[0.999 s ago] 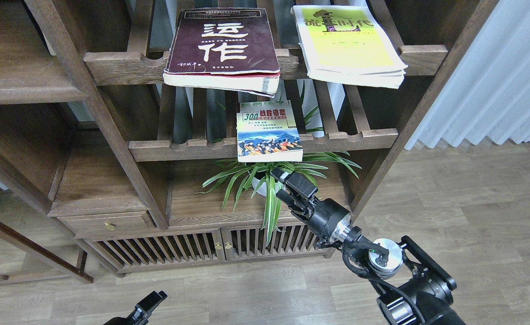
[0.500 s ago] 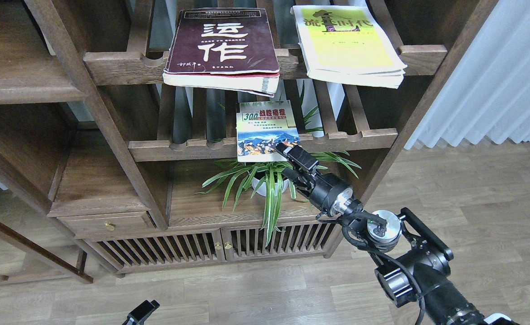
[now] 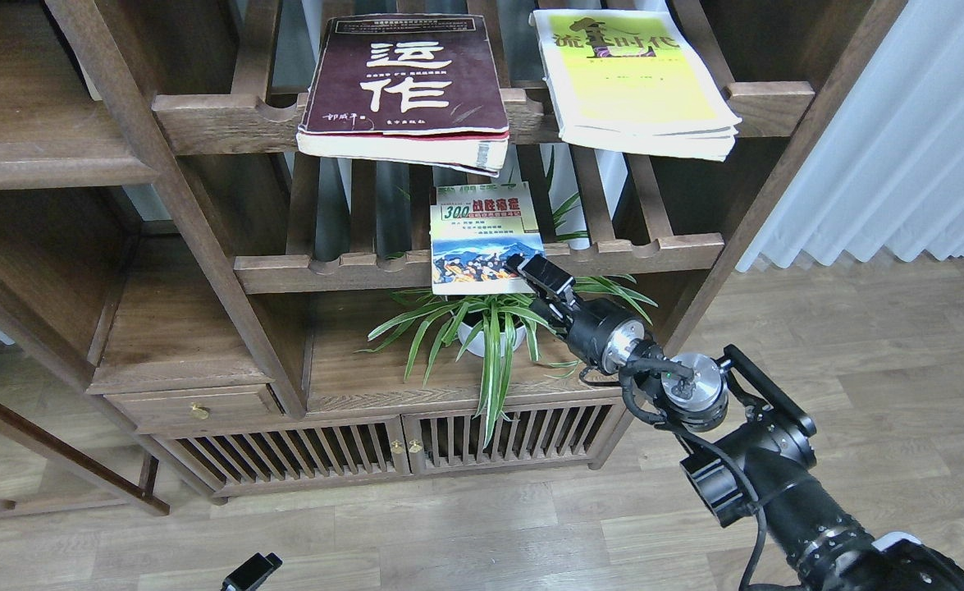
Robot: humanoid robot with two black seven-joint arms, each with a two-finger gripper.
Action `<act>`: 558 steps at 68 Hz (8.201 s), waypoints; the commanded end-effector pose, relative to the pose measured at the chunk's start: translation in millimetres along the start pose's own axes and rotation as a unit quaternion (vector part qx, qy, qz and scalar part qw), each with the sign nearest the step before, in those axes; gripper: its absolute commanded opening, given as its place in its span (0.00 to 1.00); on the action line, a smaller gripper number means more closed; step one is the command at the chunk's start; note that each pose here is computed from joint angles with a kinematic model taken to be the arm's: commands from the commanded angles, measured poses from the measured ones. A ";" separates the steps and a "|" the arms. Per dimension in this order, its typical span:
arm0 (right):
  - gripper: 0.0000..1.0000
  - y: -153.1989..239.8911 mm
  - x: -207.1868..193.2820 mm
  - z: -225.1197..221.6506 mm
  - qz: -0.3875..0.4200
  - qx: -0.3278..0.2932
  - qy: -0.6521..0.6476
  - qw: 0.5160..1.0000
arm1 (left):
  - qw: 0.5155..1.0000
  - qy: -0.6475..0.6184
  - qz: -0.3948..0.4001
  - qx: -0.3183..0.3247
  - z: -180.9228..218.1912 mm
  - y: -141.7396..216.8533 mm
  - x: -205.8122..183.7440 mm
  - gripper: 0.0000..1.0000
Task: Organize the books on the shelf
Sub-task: 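Grasp the blue book's lower edge with the right gripper and tilt it out, then pull the blue book off the shelf and lower it toward the left gripper, then grasp the blue book with the left gripper, taking it from the right gripper, then carry the blue book with the left gripper out of view beside the shelf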
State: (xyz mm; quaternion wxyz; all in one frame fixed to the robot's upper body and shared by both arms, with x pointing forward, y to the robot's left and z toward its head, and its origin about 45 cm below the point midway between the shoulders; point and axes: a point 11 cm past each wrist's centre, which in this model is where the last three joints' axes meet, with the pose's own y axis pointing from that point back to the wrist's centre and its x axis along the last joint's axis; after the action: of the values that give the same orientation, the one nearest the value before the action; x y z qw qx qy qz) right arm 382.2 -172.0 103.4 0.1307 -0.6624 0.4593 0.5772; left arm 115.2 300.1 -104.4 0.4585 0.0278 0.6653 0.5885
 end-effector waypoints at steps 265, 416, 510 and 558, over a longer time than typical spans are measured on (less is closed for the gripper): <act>0.03 88.3 36.8 152.2 -0.153 -0.125 -0.044 0.979 | 0.965 0.018 -0.256 0.056 -25.6 -9.8 -171.5 1.00; 0.27 83.7 54.0 162.9 -0.123 -0.152 -0.038 0.980 | 0.922 0.058 -0.381 0.040 -22.7 -4.5 -278.3 0.00; 1.00 63.9 98.5 126.1 -0.020 -0.141 -0.024 0.990 | 0.901 -0.397 -0.163 -0.063 234.2 286.1 -228.8 0.00; 1.00 61.6 96.0 120.6 -0.023 -0.135 -0.022 0.990 | 0.810 -0.499 -0.118 -0.284 329.3 434.8 -323.4 0.00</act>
State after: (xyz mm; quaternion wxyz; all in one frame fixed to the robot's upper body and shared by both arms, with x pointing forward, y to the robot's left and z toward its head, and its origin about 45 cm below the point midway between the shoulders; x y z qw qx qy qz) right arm 249.3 -164.7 4.2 0.0635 -0.6710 0.3592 0.6455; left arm 293.0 485.1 443.2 0.7855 0.1179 0.1808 0.5800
